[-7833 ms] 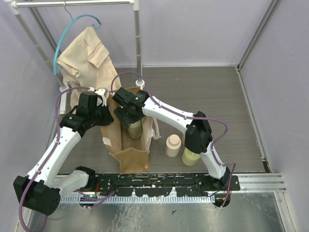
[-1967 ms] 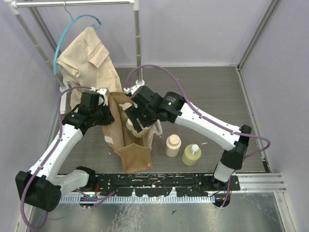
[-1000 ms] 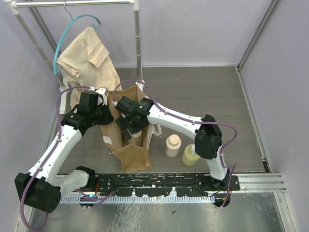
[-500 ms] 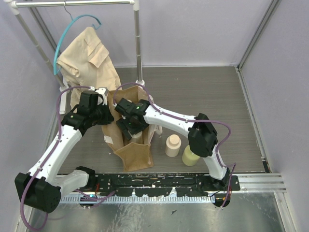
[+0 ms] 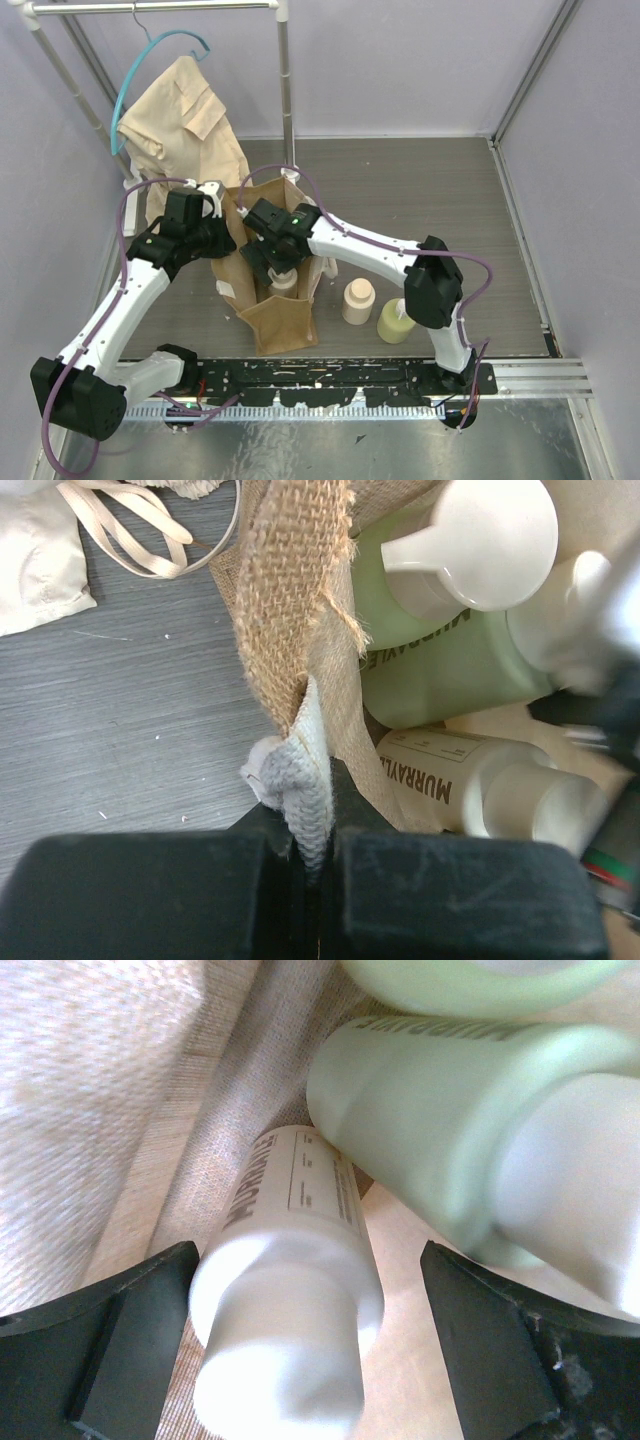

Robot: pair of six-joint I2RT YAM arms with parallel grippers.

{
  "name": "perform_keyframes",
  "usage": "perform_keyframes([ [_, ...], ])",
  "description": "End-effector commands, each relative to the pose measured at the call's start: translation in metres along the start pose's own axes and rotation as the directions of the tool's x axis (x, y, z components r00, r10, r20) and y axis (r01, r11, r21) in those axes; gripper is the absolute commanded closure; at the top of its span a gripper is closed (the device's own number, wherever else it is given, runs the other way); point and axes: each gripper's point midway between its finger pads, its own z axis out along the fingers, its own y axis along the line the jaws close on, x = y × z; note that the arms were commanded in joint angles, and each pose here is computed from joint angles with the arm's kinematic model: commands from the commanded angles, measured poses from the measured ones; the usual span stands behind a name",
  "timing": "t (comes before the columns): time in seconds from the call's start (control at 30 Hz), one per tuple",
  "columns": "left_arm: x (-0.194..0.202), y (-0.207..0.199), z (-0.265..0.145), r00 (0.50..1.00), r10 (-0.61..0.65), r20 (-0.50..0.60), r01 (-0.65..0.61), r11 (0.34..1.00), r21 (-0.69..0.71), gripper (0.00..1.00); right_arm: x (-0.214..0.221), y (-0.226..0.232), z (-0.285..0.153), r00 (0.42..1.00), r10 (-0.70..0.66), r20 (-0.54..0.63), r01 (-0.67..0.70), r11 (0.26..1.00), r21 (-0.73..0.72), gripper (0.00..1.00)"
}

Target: Place the personal care products into the canvas bag

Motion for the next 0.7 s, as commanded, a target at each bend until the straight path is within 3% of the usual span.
perform_keyframes([
  [0.0, 0.007, 0.001, 0.003, 1.0, 0.001, -0.026, -0.001, 1.0, 0.0, 1.0, -0.051, -0.006, -0.078, 0.965, 0.022, 0.262, -0.014, 0.999, -0.032, 0.0],
  [0.2, 0.009, 0.002, 0.005, 0.999, -0.001, -0.033, 0.001, 1.0, 0.0, 1.0, -0.051, -0.01, -0.117, 0.943, 0.037, 0.33, -0.02, 0.998, -0.053, 0.0],
  [0.47, 0.01, 0.002, 0.005, 0.999, -0.002, -0.033, 0.002, 1.0, -0.001, 1.0, -0.015, -0.071, -0.185, 0.887, 0.137, 0.442, -0.199, 0.975, 0.096, 0.0],
  [0.67, 0.01, 0.002, 0.006, 0.999, -0.004, -0.033, 0.004, 1.0, 0.001, 1.0, 0.036, -0.1, -0.187, 0.914, 0.17, 0.369, -0.256, 0.946, 0.2, 0.0],
])
